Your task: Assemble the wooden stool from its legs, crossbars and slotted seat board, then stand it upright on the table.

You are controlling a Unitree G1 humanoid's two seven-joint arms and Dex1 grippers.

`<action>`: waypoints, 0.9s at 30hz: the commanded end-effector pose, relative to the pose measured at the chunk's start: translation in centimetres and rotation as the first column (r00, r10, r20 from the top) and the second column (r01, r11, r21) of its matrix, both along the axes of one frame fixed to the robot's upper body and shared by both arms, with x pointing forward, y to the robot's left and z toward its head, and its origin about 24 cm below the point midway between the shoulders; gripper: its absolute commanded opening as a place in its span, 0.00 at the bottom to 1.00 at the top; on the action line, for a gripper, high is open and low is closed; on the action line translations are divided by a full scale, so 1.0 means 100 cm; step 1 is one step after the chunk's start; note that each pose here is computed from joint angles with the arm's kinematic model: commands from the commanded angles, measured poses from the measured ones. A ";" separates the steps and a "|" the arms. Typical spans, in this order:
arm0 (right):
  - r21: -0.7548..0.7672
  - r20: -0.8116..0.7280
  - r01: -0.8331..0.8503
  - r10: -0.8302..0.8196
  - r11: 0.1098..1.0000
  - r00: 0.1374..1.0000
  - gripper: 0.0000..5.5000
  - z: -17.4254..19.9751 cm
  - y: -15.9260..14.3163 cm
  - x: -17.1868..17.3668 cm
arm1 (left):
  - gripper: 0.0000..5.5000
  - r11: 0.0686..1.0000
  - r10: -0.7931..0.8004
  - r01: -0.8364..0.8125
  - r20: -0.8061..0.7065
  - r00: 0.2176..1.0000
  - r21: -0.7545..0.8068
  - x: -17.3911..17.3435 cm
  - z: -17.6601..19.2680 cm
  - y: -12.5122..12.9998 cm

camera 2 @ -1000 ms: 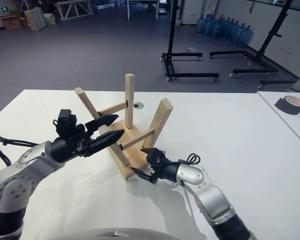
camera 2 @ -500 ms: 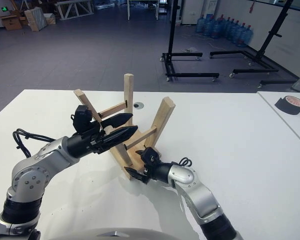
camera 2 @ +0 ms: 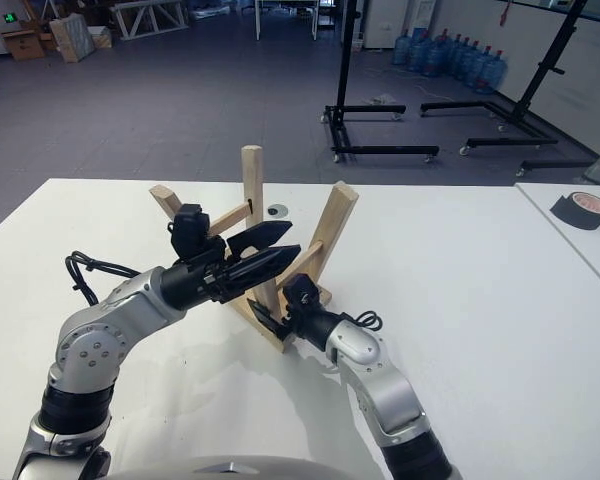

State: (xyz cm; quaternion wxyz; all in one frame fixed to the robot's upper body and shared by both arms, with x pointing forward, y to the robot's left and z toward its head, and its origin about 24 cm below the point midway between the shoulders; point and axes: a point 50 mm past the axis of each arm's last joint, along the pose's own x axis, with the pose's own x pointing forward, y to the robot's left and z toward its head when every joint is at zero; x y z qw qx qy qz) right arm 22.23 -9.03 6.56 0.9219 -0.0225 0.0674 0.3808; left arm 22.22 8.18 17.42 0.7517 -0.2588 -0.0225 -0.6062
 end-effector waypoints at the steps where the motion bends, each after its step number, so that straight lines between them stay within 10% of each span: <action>1: -0.081 0.007 0.100 -0.100 0.992 0.995 0.70 -0.007 -0.037 0.004 | 0.68 0.999 0.054 -0.054 0.033 0.998 -0.003 0.002 0.005 0.013; 16: -0.154 0.072 0.203 -0.194 0.967 0.978 0.70 -0.001 -0.085 0.028 | 0.68 0.997 0.027 -0.017 0.133 0.991 -0.080 -0.023 0.013 0.034; 27: -0.173 -0.002 -0.119 0.121 0.978 0.993 0.70 -0.003 -0.100 0.039 | 0.68 0.997 0.066 -0.061 0.141 0.988 -0.040 -0.013 0.004 0.048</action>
